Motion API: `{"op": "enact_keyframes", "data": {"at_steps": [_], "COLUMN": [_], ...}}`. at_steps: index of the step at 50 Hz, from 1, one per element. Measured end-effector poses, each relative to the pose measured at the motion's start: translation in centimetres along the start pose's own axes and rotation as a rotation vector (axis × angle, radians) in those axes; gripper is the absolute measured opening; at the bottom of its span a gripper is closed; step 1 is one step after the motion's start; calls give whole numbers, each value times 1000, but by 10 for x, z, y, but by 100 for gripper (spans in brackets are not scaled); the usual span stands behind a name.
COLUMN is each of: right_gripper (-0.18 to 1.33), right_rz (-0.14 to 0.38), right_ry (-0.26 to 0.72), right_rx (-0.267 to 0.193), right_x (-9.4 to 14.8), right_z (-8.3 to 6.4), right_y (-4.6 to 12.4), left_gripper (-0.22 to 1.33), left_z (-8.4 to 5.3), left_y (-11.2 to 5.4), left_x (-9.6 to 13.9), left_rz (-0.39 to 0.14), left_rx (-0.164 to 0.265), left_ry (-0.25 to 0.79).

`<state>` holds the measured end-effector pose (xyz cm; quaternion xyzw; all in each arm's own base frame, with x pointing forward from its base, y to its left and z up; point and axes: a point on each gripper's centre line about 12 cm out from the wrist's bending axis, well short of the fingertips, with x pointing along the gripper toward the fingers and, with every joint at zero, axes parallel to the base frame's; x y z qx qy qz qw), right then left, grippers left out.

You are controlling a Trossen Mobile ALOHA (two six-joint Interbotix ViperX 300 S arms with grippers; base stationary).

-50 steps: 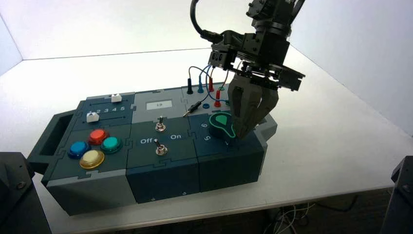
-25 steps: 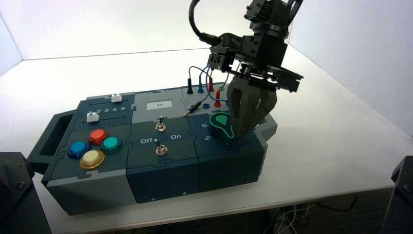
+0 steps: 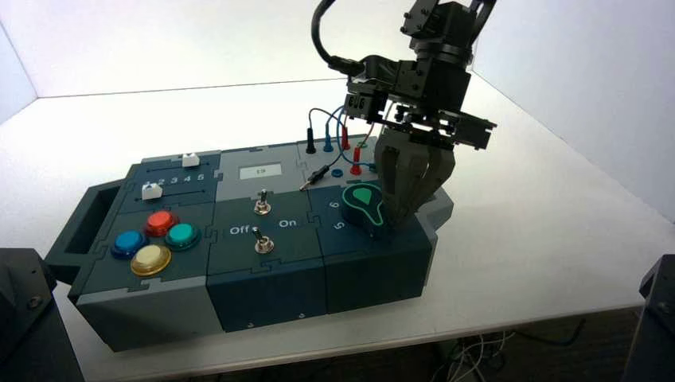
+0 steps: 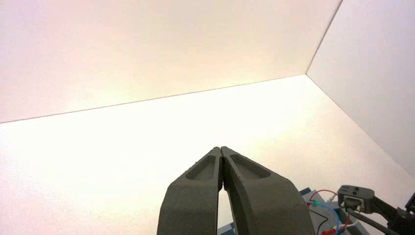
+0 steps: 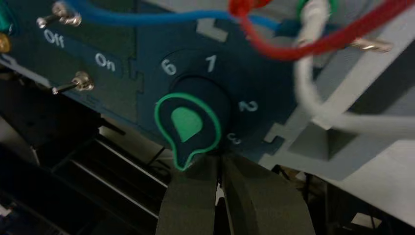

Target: Turn the knob to position 4.

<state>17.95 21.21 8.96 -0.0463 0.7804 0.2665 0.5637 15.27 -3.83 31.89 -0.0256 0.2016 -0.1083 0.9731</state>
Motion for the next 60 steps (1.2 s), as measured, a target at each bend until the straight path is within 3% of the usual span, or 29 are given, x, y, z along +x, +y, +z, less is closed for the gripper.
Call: {"op": "enact_keyframes", "data": {"at_steps": [12,20,30,49,60], "right_gripper": [-14,-14,-14,-14,-14], "right_rz": [-17,-33,-27,-23,-26], "right_ry": [-52,-108,-196,-358,-393], "right_rx": [40,44,-2,-90,-120], "right_x": [-12,-27,-52,-95,-103], "right_z": [8,19,29,23,25], "right_y": [-20,-29,-18,1,8], "left_gripper": [-16,-16,-16,-16,-16], "left_z": [2,2,1,-11,-12], "left_y": [0,0,0,1,1], "left_x": [-2,-2,-2,0,-6], "left_rz": [1,2,2,4,2], "left_rx": [9,11,11,14,11], "left_ry": [6,12,15,34,17]}}
